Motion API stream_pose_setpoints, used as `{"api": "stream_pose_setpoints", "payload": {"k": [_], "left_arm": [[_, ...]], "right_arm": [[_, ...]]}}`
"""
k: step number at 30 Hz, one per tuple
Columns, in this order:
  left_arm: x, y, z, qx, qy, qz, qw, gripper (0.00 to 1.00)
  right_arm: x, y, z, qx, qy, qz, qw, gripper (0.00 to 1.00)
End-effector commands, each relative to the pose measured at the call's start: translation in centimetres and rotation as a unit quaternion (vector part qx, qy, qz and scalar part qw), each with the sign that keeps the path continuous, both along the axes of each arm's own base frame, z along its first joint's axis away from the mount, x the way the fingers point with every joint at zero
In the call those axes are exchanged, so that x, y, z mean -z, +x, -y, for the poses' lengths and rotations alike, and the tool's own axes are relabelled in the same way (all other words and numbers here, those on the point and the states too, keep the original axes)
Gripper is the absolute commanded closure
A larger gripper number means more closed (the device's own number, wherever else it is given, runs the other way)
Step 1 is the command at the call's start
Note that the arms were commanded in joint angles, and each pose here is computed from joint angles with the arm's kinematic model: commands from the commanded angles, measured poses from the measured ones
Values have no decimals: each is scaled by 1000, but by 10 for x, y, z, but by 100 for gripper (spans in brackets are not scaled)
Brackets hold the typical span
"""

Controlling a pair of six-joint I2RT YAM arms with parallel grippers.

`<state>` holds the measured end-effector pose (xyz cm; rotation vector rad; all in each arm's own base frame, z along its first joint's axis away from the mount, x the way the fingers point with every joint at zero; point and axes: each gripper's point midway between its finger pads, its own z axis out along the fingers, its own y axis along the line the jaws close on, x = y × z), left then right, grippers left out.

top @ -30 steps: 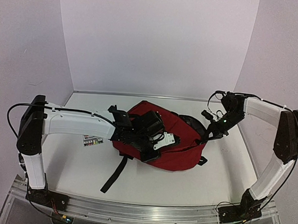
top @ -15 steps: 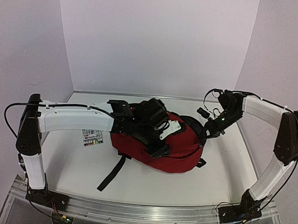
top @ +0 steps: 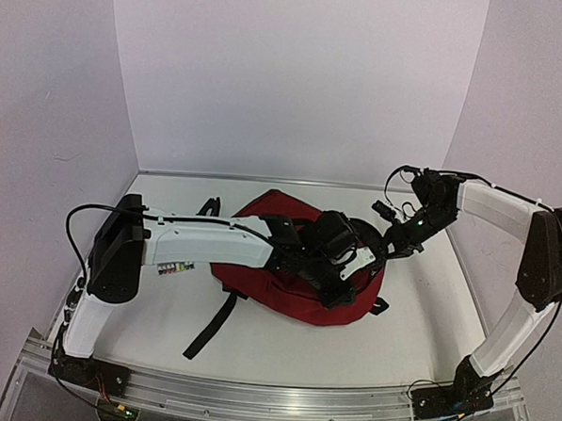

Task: Pack the student bag
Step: Zip the student bag at the center of the board.

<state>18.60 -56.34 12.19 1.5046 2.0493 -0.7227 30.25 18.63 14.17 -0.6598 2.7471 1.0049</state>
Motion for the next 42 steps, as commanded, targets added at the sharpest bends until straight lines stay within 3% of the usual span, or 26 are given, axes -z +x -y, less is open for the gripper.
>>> {"api": "stream_pose_setpoints", "payload": {"k": [1,4,14,20,22,23,26,29,37,42], "left_arm": [[-31,-9,-7,5,-21,-9,1000,94],[-28,-16,-31,-11,-13,-19,1000,100],[5,-56,-121,-17,87,-58,994,100],[4,-61,-182,-54,139,-35,988,99],[-1,-58,-194,-66,147,-21,987,94],[-8,-56,-192,-69,139,-16,988,90],[-32,-50,-168,-69,104,-11,992,63],[-43,-48,-134,-64,94,0,993,50],[-68,-35,-48,-78,-13,0,997,34],[-51,-21,-21,-91,-8,13,996,34]], "right_arm": [[-5,16,11,12,-9,24,1000,100],[1,26,24,17,-28,31,999,100],[10,56,35,6,-30,27,999,100],[15,36,19,-22,13,-18,1000,100],[16,19,3,-41,32,-37,998,100],[13,10,-7,-53,43,-41,997,100],[9,-12,-35,-76,72,-61,993,100],[1,-20,-53,-83,90,-63,990,100],[-18,-24,-64,-73,111,-56,990,100],[-19,-28,-64,-66,113,-61,989,100]]}}
